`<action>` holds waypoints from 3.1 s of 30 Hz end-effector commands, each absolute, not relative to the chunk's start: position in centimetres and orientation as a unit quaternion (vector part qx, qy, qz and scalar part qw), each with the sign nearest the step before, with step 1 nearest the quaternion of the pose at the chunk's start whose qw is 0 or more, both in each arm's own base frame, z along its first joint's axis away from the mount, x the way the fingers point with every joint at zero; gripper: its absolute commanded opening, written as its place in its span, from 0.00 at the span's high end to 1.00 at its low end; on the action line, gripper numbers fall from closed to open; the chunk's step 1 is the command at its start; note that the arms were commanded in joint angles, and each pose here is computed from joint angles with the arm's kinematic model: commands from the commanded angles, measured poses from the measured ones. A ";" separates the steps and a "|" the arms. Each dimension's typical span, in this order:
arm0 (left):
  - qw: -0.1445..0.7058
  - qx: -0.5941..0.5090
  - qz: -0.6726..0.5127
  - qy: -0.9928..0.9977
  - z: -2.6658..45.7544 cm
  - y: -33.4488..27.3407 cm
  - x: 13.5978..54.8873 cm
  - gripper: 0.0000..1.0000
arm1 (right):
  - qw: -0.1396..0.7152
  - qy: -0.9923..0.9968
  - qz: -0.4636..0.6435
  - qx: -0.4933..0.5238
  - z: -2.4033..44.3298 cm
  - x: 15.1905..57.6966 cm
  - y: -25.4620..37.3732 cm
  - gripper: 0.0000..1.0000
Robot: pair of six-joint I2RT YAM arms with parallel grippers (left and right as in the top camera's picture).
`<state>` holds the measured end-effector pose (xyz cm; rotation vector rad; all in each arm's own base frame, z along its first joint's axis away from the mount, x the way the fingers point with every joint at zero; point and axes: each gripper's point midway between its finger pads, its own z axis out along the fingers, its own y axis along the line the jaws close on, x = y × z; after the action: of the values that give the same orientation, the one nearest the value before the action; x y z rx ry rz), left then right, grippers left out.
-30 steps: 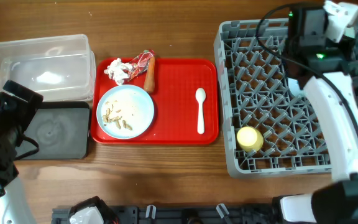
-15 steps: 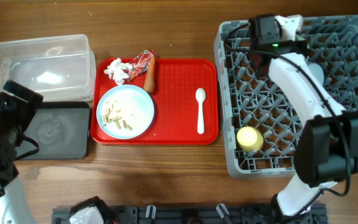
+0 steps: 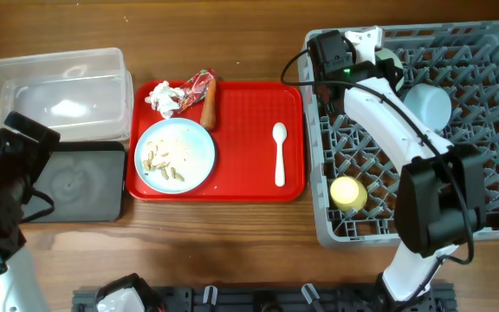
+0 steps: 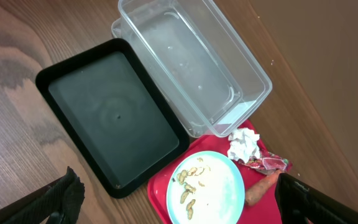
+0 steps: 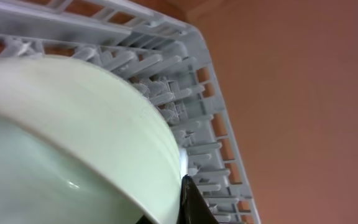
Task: Sort waste into correct bins and load items into the dishwasher rack
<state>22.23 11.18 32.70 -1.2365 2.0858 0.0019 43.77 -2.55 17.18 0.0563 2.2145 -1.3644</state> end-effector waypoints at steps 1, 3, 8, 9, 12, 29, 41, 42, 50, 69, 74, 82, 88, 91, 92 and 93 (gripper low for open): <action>0.354 -0.486 0.008 0.799 32.9 11.6 22.1 0.00 | 0.256 0.766 -0.589 0.035 19.3 43.8 -4.9 0.96; 0.354 -0.486 0.008 0.799 32.9 11.6 22.1 0.00 | 0.243 0.769 -0.591 0.027 19.5 44.5 -6.0 0.96; 0.354 -0.486 0.008 0.799 32.9 11.6 22.1 0.00 | 0.242 0.776 -0.581 0.038 19.7 45.9 -8.7 0.96; 0.354 -0.486 0.008 0.799 32.9 11.6 22.1 0.00 | 0.244 0.780 -0.575 0.036 19.6 46.1 -8.6 0.96; 0.354 -0.486 0.008 0.799 32.9 11.6 22.1 0.00 | 0.248 0.792 -0.558 0.021 18.7 46.5 -7.8 0.96; 0.354 -0.486 0.008 0.799 32.9 11.6 22.1 0.00 | 0.245 0.818 -0.518 -0.054 16.1 45.8 -1.7 0.80; 0.354 -0.486 0.008 0.799 32.9 11.6 22.1 0.00 | 0.343 0.812 -0.469 -0.051 24.4 43.6 2.6 0.23; 0.354 -0.486 0.008 0.799 32.9 11.6 22.1 0.00 | 0.356 0.829 -0.426 -0.071 24.4 43.6 4.2 0.23; 0.354 -0.486 0.008 0.799 32.9 11.6 22.1 0.00 | 0.336 0.918 -0.085 -0.194 19.4 40.4 16.9 0.35; 0.354 -0.486 0.008 0.799 32.9 11.6 22.1 0.00 | -0.106 0.992 0.057 -0.031 -0.1 27.0 20.6 0.64; 0.354 -0.486 0.008 0.799 32.8 11.6 22.1 0.00 | -0.108 0.992 0.057 -0.032 -0.3 26.6 21.1 0.70; 0.354 -0.486 0.008 0.799 32.9 11.6 22.1 0.00 | -0.086 0.996 0.025 -0.027 -0.5 26.9 20.8 0.90; 0.354 -0.486 0.008 0.799 32.9 11.6 22.1 0.00 | -0.053 0.995 0.049 -0.063 1.4 27.8 21.5 0.94; 0.354 -0.486 0.008 0.799 32.9 11.6 22.1 0.00 | -0.060 0.993 0.070 -0.070 1.6 27.5 22.2 0.95; 0.354 -0.486 0.008 0.799 32.8 11.6 22.1 0.00 | -0.056 0.993 0.073 -0.070 1.6 27.7 22.3 0.74; 0.354 -0.486 0.008 0.799 32.9 11.6 22.1 0.00 | -0.049 0.993 0.076 -0.069 1.6 28.0 22.5 0.59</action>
<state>22.24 11.19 32.71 -1.2363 2.0854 0.0018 27.68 21.67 0.73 -0.1814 3.2659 0.1839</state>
